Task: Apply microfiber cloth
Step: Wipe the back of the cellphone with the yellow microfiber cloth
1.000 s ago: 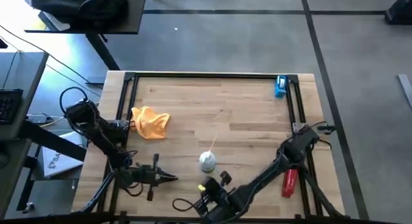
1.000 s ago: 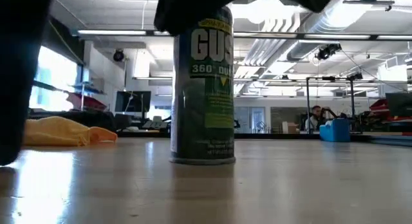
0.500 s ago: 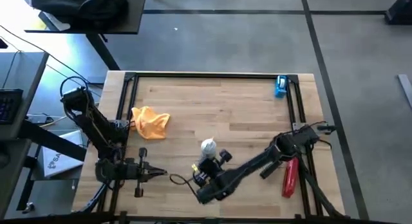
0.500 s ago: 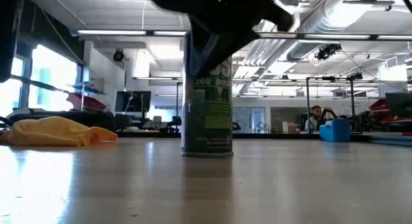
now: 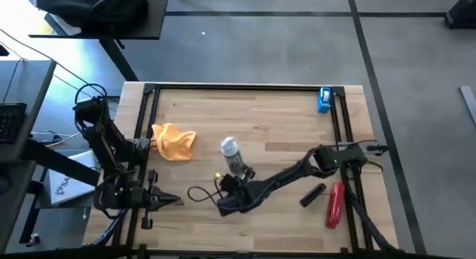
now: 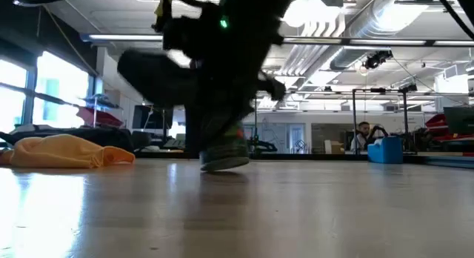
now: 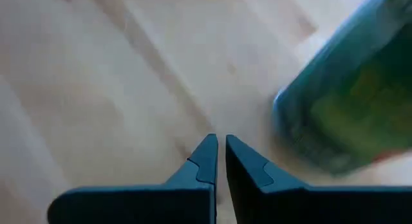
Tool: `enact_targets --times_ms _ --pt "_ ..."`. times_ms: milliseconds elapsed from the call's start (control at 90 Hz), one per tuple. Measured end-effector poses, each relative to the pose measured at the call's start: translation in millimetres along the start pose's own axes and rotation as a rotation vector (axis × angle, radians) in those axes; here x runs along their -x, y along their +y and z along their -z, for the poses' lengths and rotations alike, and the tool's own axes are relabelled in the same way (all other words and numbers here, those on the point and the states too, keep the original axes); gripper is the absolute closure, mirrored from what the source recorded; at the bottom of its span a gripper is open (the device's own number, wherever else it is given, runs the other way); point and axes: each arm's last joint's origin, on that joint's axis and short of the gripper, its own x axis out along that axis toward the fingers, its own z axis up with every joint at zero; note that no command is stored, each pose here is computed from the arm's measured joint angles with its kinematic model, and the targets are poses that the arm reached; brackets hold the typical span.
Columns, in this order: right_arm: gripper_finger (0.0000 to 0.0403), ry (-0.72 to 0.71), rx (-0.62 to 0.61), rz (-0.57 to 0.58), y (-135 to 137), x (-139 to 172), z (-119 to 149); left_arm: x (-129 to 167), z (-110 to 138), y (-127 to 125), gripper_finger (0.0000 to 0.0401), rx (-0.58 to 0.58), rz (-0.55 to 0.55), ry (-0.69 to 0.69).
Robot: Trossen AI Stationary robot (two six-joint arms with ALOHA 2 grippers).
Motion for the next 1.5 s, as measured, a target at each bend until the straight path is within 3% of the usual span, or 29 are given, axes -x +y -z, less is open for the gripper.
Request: enact_targets --times_ms 278,478,622,911,1189,1400,1500 --pt "0.0403 -0.249 -0.175 0.022 -6.6 -37.1 26.1 -6.3 -0.6 4.3 0.0393 -0.03 -0.103 -0.004" --pt "0.0403 -0.268 -0.2 0.116 -32.5 -60.6 29.6 -13.7 -1.3 7.9 0.0393 -0.034 -0.164 -0.007" --pt "0.0403 -0.206 -0.194 0.127 -51.1 -72.1 18.9 -23.6 -1.7 12.4 0.0393 -0.029 -0.218 -0.01" --pt "0.0403 -0.135 0.002 0.162 -93.3 -83.2 -12.9 -53.5 -3.6 28.0 0.0393 -0.008 -0.285 -0.018" --pt "0.0403 -0.072 0.101 0.192 -121.8 -97.3 -16.2 -82.5 11.4 50.4 0.0393 -0.015 -0.353 0.039" --pt "0.0403 -0.026 0.129 0.165 -152.5 -75.5 -11.6 -95.3 18.4 61.3 0.0393 0.031 -0.321 0.091" --pt "0.0403 -0.004 0.16 0.081 -163.4 -52.8 -5.1 -97.5 21.4 61.5 0.0393 0.025 -0.307 0.105"
